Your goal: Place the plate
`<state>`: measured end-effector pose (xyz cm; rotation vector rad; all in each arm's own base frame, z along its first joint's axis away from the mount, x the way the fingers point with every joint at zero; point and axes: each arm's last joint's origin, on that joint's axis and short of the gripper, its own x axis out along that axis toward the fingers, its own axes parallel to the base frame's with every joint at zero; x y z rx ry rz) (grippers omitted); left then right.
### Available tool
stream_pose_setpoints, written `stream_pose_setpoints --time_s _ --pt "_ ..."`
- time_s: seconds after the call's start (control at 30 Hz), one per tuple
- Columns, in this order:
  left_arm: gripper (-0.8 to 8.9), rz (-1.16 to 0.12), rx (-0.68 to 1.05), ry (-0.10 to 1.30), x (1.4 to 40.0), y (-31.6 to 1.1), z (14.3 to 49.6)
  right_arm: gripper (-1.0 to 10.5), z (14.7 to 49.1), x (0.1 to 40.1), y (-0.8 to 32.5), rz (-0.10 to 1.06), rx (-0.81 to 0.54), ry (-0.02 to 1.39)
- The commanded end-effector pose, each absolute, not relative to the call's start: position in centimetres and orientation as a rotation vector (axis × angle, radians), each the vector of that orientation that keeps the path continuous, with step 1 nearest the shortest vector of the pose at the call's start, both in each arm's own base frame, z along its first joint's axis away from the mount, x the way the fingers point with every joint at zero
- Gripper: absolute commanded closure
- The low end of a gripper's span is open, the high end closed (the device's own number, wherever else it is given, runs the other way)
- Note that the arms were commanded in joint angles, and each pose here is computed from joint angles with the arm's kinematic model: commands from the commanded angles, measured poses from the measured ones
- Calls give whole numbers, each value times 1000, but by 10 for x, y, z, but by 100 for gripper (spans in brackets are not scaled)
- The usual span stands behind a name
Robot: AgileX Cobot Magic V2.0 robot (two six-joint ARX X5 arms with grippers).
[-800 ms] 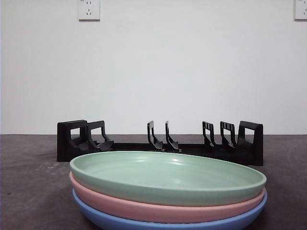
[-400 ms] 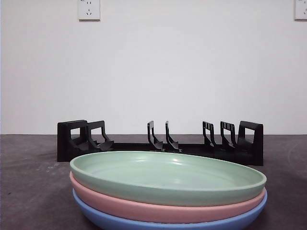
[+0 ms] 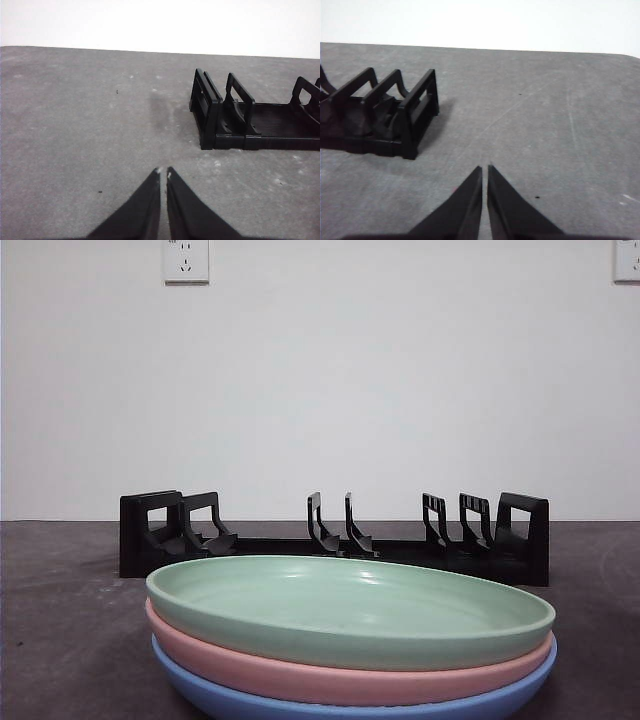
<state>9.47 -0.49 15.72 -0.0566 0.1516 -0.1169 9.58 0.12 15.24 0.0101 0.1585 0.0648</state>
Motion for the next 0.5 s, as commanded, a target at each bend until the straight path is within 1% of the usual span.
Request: stream_pose_setpoints --time_s 0.03,0.1,0.13,0.2,0.5 --pt "793 -112 -48 177 95 -5 150 930 150 96 3 73 -4 170" --pt "794 -112 -48 177 95 -5 150 931 150 96 2 12 3 172" --pt "794 -112 -48 177 95 -5 150 931 150 96 1 -18 27 166" --pt "794 -112 -48 177 95 -5 150 931 151 96 0 -50 36 163" --pt "794 -112 -48 177 95 -5 150 931 152 96 0 -56 36 146"
